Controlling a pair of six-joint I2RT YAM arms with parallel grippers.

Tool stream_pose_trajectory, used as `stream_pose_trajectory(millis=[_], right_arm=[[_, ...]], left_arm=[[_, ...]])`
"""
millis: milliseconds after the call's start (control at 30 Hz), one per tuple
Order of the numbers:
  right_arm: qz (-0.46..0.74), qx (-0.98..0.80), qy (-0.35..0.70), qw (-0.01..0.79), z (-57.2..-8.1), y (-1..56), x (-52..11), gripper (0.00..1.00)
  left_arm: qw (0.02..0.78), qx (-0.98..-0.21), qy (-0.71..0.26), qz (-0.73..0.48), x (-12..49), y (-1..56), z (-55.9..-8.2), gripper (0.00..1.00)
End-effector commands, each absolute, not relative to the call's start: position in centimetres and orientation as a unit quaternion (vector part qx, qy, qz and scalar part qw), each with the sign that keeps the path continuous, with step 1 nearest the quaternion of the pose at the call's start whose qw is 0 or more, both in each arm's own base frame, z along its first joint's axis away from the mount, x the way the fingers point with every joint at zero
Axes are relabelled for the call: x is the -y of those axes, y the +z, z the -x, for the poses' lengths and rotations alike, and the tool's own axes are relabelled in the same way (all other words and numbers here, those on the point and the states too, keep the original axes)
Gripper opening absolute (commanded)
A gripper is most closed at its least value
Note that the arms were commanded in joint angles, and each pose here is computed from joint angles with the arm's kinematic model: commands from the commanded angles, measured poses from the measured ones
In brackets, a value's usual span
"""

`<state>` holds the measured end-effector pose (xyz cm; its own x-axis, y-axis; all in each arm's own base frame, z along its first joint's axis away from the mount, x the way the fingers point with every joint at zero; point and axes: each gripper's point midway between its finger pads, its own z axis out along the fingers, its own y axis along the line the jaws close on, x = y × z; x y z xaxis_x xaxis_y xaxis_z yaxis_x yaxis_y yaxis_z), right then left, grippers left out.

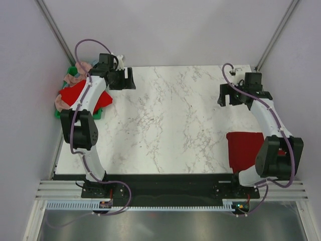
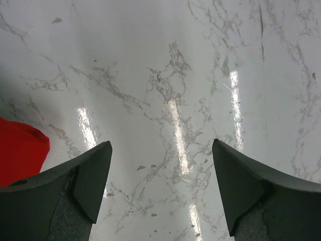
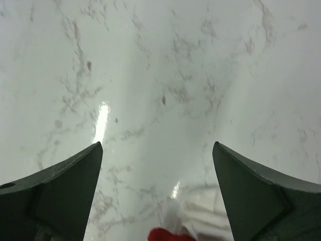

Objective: Fold and stack the t-shirts

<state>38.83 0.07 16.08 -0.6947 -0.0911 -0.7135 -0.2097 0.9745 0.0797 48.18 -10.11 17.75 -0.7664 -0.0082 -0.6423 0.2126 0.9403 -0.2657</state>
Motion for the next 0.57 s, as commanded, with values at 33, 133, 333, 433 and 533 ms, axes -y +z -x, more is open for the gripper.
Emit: stream_pose_trajectory(millis=[33, 133, 333, 433, 533], right_arm=[[0.056, -0.892, 0.08, 0.441, -45.1, 18.4, -4.7, 0.98], [0.042, -0.911, 0.047, 0.407, -46.4, 15.3, -6.7, 0.98], [0.082, -0.926, 0.038, 0.366, -48.6, 11.5, -10.5, 0.98], [0.087, -0.927, 0.047, 0.362, -50.0, 10.5, -11.6, 0.98], [0.095, -0.926, 0.081, 0.356, -50.7, 9.9, -13.1, 0.98]], left_arm=[[0.353, -0.926, -0.125, -0.048, 9.5, 18.1, -48.2, 0.9], [0.356, -0.923, -0.114, -0.087, 10.8, 18.2, -48.3, 0.91], [0.358, -0.909, -0.122, -0.177, 13.5, 19.0, -48.0, 0.9], [0.357, -0.903, -0.129, -0.202, 14.4, 19.3, -48.0, 0.89], [0.352, -0.899, -0.125, -0.228, 15.2, 19.0, -47.7, 0.88]])
